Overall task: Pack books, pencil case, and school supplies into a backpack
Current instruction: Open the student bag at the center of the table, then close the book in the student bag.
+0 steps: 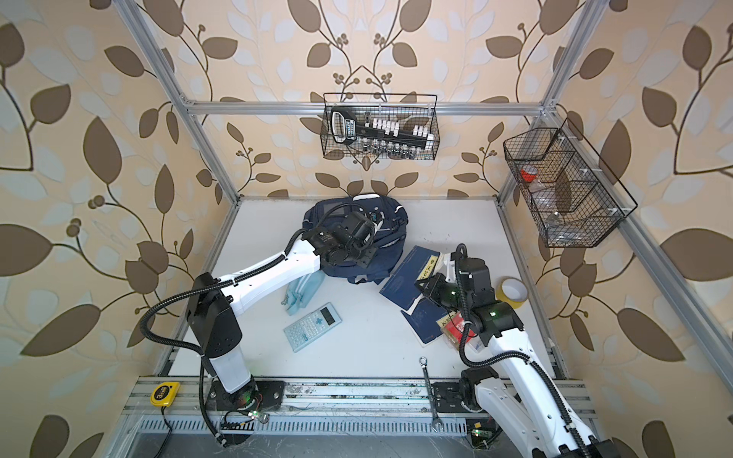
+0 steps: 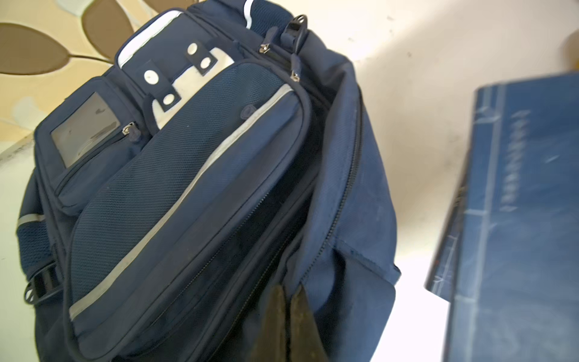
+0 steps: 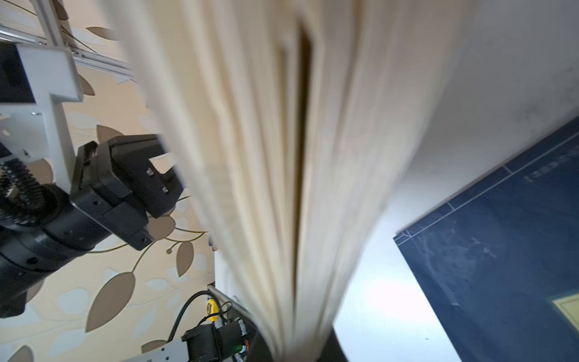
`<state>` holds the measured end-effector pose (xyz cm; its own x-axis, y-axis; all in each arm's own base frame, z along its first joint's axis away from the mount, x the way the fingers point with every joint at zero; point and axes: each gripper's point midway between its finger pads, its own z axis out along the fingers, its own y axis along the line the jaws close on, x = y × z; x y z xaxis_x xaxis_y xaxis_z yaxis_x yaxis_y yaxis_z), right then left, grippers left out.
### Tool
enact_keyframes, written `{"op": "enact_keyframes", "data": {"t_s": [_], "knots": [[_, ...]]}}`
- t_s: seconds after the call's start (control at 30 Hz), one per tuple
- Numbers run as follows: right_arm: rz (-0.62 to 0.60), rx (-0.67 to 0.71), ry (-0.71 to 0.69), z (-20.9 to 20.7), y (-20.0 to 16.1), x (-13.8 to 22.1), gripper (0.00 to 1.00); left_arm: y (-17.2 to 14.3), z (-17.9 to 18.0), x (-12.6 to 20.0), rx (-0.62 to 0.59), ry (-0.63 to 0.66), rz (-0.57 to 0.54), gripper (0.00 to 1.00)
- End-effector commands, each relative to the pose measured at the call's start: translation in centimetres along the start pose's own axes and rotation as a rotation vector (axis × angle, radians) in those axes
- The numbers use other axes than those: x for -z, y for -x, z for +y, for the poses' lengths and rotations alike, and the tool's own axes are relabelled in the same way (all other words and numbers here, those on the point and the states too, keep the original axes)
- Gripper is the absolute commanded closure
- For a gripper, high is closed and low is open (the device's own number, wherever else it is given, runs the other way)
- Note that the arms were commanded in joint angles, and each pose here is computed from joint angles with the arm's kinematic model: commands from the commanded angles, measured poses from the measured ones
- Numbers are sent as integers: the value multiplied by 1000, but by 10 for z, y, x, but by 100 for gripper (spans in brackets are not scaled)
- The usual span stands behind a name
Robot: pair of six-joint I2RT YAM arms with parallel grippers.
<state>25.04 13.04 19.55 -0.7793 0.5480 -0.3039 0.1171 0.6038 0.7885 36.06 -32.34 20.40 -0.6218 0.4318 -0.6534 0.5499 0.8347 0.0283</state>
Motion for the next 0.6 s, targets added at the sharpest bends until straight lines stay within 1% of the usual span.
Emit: {"op": "enact_keyframes", "data": {"t_s": [0.0,0.07,0.17,0.27,0.33,0.4,0.57], "knots": [[-6,-4,96,20,5,-1,100,16,-14,12,29,-86,-44,100],[-16,-5,73,13,5,-2,100,7,-15,2,24,-91,-15,100],[-9,-14,66,6,1,-5,100,3,-17,-5,26,-93,4,100],[19,-34,85,4,-4,-10,100,5,-17,-6,34,-95,-4,100],[37,-54,115,4,-8,-15,100,11,-15,-2,51,-84,-42,100],[55,-80,169,9,-11,-18,100,20,-14,8,77,-91,-99,100],[77,-106,295,29,-10,-21,100,41,-29,35,102,-204,-204,100]]}}
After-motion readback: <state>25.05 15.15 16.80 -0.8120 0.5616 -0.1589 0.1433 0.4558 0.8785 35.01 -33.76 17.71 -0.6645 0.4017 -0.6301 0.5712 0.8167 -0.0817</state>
